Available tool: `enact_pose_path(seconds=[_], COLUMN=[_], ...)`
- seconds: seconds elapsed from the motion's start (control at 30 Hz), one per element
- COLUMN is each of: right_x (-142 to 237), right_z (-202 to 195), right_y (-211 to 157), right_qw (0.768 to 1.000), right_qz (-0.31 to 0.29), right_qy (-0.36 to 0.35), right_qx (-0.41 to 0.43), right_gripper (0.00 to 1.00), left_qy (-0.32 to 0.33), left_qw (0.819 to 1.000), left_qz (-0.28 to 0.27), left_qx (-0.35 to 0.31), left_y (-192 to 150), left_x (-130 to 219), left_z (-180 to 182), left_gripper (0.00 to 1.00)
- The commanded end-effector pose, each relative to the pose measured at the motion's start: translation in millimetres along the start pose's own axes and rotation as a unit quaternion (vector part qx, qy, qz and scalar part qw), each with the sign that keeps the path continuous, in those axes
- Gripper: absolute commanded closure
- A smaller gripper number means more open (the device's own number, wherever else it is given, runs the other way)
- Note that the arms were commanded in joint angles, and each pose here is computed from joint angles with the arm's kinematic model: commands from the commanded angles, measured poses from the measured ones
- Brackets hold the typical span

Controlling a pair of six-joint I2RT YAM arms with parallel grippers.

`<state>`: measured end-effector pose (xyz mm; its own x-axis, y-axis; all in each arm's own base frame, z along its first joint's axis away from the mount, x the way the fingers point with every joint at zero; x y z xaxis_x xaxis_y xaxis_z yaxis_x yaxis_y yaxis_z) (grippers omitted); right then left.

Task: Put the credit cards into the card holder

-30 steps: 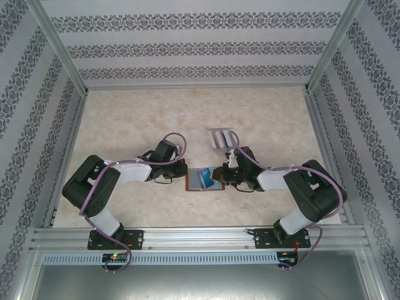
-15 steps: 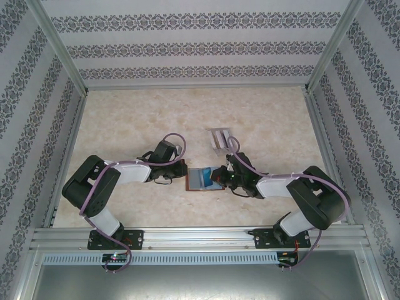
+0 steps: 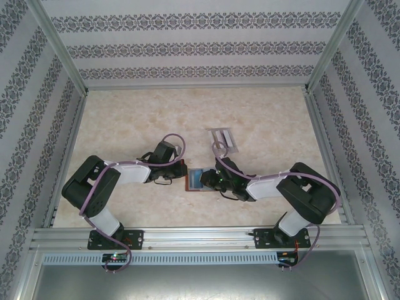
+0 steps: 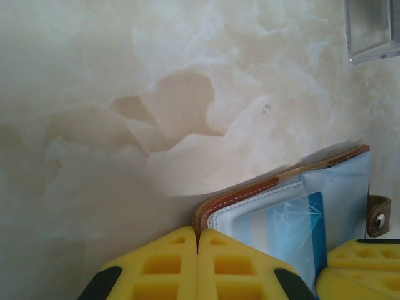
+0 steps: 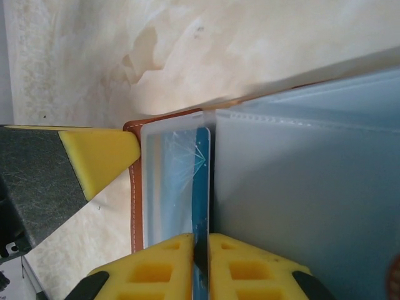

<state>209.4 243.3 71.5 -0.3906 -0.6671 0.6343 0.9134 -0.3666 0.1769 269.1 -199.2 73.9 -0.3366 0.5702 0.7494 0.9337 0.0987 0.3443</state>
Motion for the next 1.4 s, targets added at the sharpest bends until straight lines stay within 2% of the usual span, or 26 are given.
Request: enact_pose_path(seconds=[0.0,0.13,0.33,0.4,0.47,0.57,0.7,0.93,1.17,1.37], right_x=[-9,-9,10,22,35,52,58,44,35,33], right_z=[0,-1,4,8,6,0,-9,-25,-17,-12], right_y=[-8,-9,-2,0,5,10,11,5,2,2], right_qw=[1.0,0.999,0.994,0.993,0.99,0.987,0.988,0.989,0.989,0.988], right_qz=[0.016,0.029,0.02,0.006,-0.022,-0.035,-0.029,0.005,0.019,0.023], right_qy=[-0.016,-0.033,-0.077,-0.074,-0.082,-0.1,-0.102,-0.121,-0.112,-0.112], right_qx=[0.011,0.027,0.074,0.093,0.111,0.119,0.109,0.09,0.095,0.101], right_gripper=[0.84,0.81,0.64,0.56,0.5,0.47,0.46,0.46,0.56,0.59], left_qy=[0.01,0.014,0.015,0.018,0.013,0.009,-0.004,0.002,0.004,-0.001], left_qw=[1.0,1.0,1.0,1.0,1.0,1.0,1.0,1.0,1.0,1.0], left_qz=[0.011,0.01,0.014,0.016,0.022,0.016,0.015,0.014,0.016,0.016], left_qx=[0.008,0.01,0.011,0.011,0.009,0.006,-0.003,-0.005,-0.004,-0.001], left_y=[-7,-8,-8,-7,-7,-7,-6,-5,-6,-6], left_x=[4,4,2,1,1,2,4,5,4,4], left_z=[6,7,8,8,6,5,1,2,3,2], left_gripper=[1.0,1.0,1.0,0.95,0.82,0.7,0.67,0.67,0.67,0.67])
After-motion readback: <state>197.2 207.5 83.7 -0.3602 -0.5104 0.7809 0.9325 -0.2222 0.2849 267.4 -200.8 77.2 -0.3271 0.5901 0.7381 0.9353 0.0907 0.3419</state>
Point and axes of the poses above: each hand's point on the last joint's axis, 136 mm out from that joint toward the fingers, its own x axis back along the fingers, its own z axis along the line the jaws close on, y = z × x, the point moved 7 cm from there along x, back along the fingers, and after that the axes turned 4 degrees about -x, right-handed, at the moved point
